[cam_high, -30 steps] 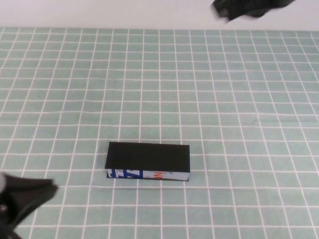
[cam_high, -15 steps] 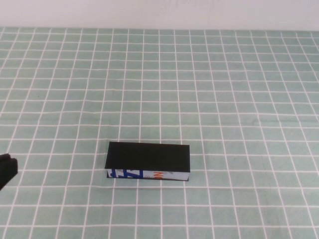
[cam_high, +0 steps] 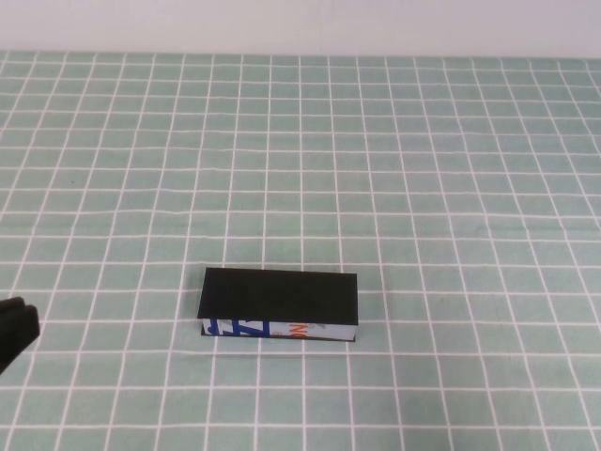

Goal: Return glasses to glasses case

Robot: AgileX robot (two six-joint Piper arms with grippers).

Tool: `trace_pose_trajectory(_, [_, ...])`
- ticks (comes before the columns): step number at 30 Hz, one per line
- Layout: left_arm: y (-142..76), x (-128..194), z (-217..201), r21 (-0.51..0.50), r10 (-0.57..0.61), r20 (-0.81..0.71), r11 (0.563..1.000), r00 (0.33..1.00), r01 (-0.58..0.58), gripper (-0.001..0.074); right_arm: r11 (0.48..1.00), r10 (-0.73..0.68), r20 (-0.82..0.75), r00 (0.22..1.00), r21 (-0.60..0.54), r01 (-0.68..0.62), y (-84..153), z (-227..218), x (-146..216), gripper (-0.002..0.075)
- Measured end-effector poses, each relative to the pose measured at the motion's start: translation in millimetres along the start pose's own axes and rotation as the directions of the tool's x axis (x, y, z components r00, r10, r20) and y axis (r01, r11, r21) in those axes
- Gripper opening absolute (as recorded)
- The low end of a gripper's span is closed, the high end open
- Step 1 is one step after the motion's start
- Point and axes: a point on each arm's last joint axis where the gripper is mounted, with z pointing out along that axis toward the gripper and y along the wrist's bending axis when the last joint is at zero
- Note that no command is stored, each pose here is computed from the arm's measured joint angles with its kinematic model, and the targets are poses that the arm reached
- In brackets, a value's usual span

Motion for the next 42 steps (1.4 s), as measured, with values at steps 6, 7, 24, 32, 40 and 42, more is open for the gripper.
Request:
trace_pose_trajectory(6, [0, 0, 0, 0.003, -0.003, -0.004, 1.000, 1.000, 0.003, -0.0002, 0.999, -0.027, 0.051, 0.998, 0.025, 0.025, 1, -1, 44, -0.0013])
trace_pose_trajectory(7, [0, 0, 0, 0.005, -0.005, -0.003, 1.000, 1.000, 0.005, -0.0002, 0.999, -0.026, 0.057, 0.998, 0.026, 0.025, 1, -1, 48, -0.0013])
trace_pose_trajectory(24, [-1, 0, 0, 0.007, -0.008, -0.003, 1.000, 1.000, 0.008, -0.0002, 1.000, 0.001, 0.023, 1.000, 0.005, -0.001, 4, 2, 61, -0.0013])
trace_pose_trajectory(32, [-1, 0, 0, 0.008, -0.008, -0.003, 1.000, 1.000, 0.008, -0.0002, 1.000, 0.013, 0.021, 1.000, -0.003, -0.013, 5, 2, 61, -0.0013])
trace_pose_trajectory(40, [4, 18, 6, -0.026, 0.021, 0.016, 0.999, 1.000, -0.021, -0.0002, 1.000, 0.015, 0.020, 1.000, -0.005, -0.015, 5, 2, 61, -0.0013])
trace_pose_trajectory(42, [8, 32, 7, -0.065, 0.065, 0.062, 0.996, 0.996, -0.061, -0.0002, 1.000, 0.015, 0.020, 1.000, -0.005, -0.015, 5, 2, 61, -0.0013])
